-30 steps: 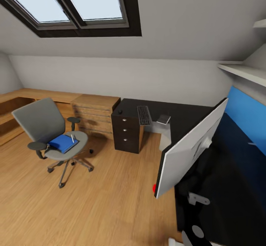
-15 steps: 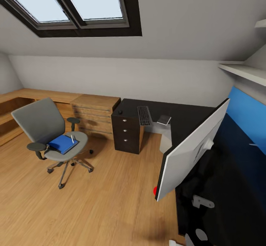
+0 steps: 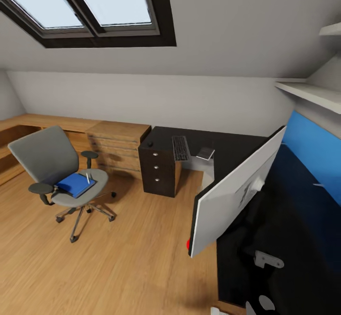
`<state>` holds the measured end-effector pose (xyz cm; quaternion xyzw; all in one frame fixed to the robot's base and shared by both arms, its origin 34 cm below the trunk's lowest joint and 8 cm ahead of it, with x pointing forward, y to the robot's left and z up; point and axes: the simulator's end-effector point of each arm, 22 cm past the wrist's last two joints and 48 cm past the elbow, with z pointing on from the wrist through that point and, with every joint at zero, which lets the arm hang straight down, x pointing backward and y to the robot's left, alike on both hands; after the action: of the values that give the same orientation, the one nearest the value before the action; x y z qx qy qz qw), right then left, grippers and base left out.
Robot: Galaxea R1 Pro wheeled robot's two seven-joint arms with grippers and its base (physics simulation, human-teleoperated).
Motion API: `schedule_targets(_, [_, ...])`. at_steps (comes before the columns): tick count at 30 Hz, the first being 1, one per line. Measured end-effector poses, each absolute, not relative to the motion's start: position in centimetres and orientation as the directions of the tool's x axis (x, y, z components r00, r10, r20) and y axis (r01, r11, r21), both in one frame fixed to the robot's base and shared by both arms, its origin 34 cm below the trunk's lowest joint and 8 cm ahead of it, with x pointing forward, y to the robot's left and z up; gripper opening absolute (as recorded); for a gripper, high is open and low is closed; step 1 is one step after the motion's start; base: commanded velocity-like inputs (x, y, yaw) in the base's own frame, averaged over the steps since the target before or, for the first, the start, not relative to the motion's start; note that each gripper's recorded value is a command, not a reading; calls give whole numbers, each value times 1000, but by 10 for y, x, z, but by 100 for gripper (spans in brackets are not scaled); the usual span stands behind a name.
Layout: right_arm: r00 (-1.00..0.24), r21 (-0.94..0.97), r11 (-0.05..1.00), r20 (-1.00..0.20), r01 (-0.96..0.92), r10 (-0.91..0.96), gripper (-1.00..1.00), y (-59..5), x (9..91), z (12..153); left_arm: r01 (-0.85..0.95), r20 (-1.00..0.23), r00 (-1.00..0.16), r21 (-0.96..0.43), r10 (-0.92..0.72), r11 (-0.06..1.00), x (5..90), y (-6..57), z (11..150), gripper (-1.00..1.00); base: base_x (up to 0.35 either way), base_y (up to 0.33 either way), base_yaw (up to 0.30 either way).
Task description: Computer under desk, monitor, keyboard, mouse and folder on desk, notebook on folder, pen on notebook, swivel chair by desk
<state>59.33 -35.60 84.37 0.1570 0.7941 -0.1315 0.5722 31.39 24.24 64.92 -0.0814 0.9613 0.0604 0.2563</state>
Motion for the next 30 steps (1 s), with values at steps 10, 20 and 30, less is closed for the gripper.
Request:
schedule_targets(10, [-254,-15,915,-962,403,96,100,-357,596,853,-188,-507,-853,73,-125,980,316,242,650,100,0,-26,-210])
schedule_targets(20, [-248,-12,916,-964,401,96,100,-355,596,854,-188,-508,-852,73,-126,979,316,242,651,100,0,-2,-141])
schedule_targets(30, [-248,-11,915,-964,403,97,100,-356,597,852,-185,-507,-854,78,-121,980,317,246,648,100,0,0,-4])
